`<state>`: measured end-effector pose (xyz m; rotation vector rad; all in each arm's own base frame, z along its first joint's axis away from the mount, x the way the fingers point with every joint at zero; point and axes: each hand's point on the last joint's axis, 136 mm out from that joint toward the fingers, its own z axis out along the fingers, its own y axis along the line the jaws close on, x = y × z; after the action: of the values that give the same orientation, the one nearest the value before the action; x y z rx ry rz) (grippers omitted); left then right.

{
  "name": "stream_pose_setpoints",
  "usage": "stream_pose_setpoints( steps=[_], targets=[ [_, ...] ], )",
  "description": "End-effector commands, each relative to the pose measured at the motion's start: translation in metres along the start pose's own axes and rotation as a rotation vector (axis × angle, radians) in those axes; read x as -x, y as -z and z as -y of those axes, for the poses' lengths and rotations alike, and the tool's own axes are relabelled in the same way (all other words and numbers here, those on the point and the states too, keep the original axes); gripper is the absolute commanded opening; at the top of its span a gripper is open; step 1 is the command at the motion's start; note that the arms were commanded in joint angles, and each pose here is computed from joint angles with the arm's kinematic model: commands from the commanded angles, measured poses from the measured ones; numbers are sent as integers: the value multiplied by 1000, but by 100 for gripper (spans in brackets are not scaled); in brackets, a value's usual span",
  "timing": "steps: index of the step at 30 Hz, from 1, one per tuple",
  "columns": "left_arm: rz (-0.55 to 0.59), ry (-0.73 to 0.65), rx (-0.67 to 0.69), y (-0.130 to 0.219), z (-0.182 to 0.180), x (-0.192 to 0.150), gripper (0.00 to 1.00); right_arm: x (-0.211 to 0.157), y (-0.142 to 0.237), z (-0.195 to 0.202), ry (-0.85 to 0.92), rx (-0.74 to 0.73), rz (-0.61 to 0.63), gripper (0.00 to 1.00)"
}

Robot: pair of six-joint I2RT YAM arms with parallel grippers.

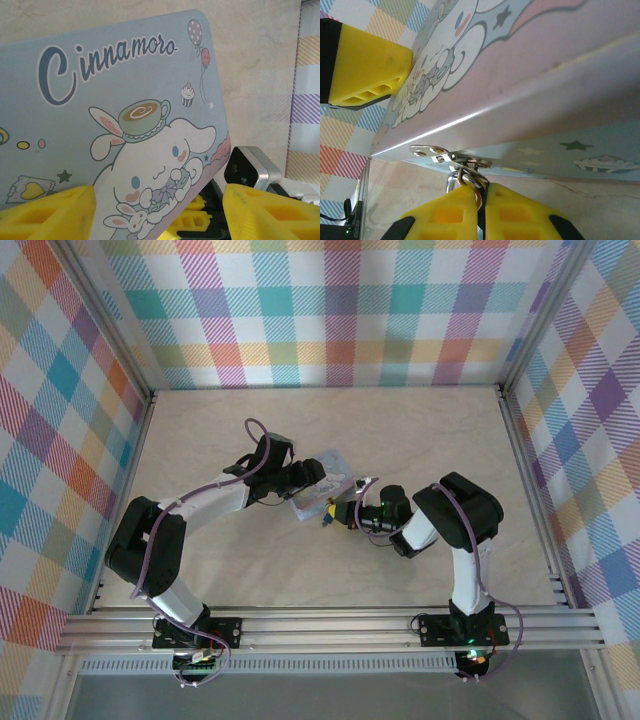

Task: Unlock the padlock with the key

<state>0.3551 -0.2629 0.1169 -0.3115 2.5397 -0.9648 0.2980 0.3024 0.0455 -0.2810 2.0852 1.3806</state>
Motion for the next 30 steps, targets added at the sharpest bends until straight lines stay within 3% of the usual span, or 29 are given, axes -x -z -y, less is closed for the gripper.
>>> stream_pose_setpoints(
  steps=[1,30],
  targets=[
    [-64,29,118,-13,-39,-23,68,12,5,-16,54,41,37,7],
    [-103,38,126,-18,-52,-43,68,43,17,1,-31,-53,157,0]
  ],
)
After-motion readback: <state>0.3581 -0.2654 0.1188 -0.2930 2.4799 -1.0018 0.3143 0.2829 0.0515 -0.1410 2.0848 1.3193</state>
